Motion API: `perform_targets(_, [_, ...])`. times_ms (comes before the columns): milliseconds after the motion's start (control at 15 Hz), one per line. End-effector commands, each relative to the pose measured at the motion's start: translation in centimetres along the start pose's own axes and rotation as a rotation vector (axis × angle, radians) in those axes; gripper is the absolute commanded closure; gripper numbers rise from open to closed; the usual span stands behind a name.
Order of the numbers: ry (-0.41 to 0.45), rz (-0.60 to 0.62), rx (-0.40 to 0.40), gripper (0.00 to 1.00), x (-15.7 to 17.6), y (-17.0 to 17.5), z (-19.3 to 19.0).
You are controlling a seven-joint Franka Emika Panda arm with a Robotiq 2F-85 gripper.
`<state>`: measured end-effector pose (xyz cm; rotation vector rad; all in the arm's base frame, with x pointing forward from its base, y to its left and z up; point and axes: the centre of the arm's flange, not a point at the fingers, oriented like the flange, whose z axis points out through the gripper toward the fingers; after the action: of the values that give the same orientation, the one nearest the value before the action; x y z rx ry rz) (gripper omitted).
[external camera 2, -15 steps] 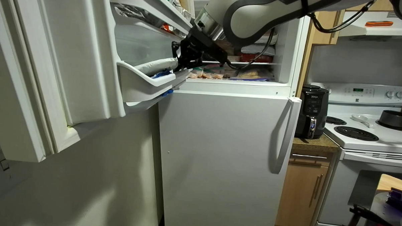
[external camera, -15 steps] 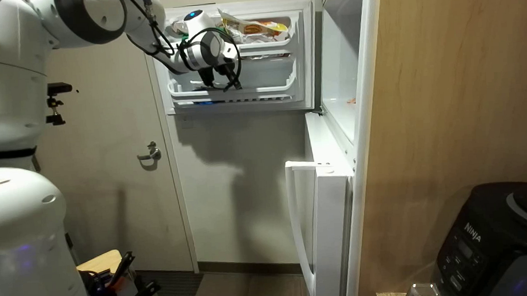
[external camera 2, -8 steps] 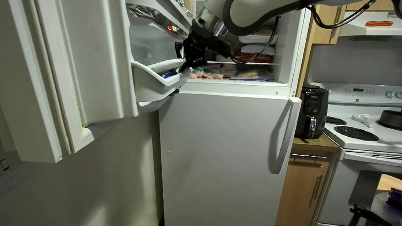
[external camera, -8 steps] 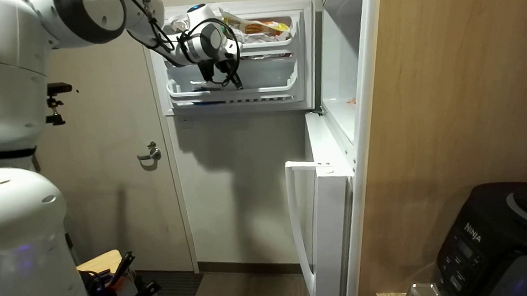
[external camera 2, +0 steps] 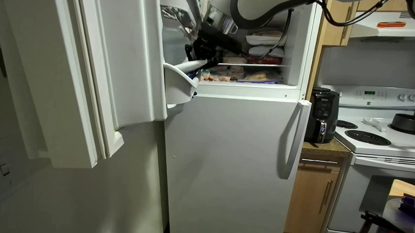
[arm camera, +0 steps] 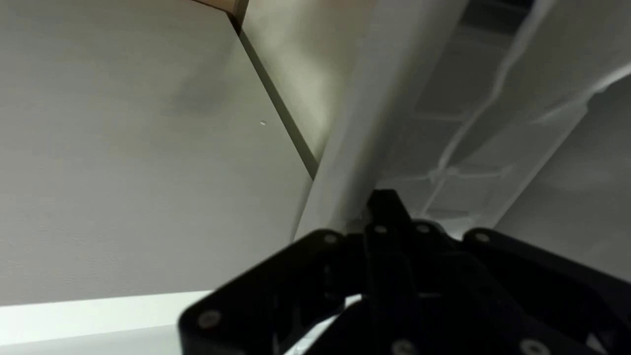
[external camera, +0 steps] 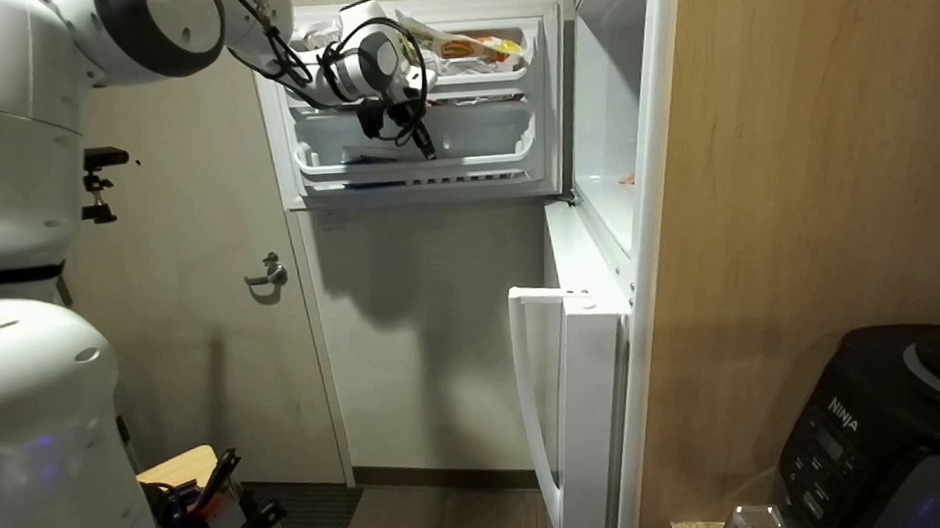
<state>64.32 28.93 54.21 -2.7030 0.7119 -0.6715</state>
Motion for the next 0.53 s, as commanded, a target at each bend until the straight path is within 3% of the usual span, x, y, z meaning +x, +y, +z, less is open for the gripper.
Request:
perform_targets(0, [-0.02, 0.008, -0.048, 1.0, -0.51, 0.81, -0.41])
perform_targets(467, [-0.011, 0.009, -0.058, 1.0, -0.6, 1.17, -1.05])
